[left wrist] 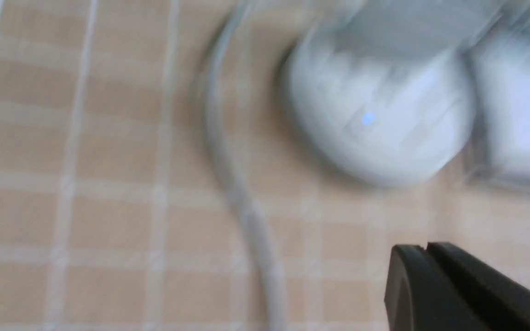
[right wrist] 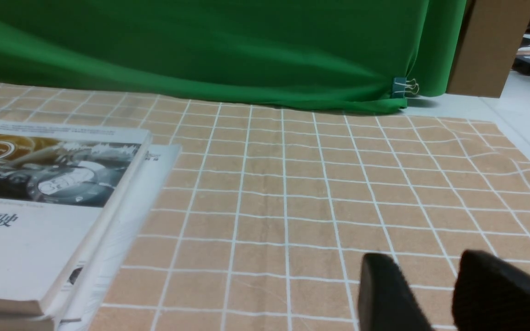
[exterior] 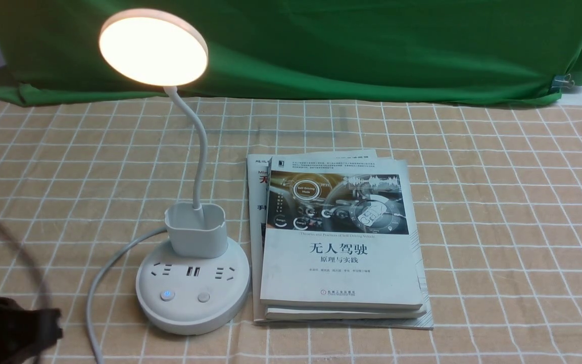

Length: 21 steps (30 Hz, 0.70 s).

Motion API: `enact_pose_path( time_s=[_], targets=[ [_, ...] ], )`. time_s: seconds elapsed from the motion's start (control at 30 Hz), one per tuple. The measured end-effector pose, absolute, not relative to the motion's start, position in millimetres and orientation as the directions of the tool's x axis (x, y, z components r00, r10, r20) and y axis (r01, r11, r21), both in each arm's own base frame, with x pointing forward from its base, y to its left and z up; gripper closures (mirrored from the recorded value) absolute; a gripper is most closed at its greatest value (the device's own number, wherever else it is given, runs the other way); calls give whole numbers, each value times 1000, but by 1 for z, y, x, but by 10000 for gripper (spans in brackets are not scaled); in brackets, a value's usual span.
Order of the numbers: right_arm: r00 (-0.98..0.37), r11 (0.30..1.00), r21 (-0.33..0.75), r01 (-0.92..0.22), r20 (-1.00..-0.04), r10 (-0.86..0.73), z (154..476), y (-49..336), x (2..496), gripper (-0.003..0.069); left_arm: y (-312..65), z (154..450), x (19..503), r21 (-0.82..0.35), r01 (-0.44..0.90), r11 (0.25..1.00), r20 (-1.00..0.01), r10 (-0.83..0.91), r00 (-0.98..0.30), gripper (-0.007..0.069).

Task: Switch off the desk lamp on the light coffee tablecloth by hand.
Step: 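Press the power button on the round power strip under the lamp with the left gripper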

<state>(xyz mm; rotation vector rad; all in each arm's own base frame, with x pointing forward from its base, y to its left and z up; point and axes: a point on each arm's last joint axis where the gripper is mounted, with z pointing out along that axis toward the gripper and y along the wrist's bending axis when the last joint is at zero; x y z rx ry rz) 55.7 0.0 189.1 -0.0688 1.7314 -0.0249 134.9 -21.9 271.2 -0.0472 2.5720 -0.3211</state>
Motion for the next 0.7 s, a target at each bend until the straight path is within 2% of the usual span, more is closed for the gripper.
enact_pose_path(
  time_s=[0.17, 0.3, 0.47, 0.7],
  targets=[
    [-160, 998, -56, -32, -985, -60, 189, 0, 56, 417, -21, 257, 176, -184, 43, 982, -326, -20, -945, 618],
    [-160, 998, -56, -32, -985, -60, 189, 0, 56, 417, -27, 247, 196, -226, 53, 973, -259, -8, -966, 617],
    [-160, 998, -56, -32, -985, -60, 189, 0, 56, 417, -54, 241, 212, -236, 149, 960, -242, 90, -966, 617],
    [-160, 998, -56, -32, -985, -60, 189, 0, 56, 417, -115, 243, 236, -222, 340, 914, -246, 285, -927, 617]
  ],
)
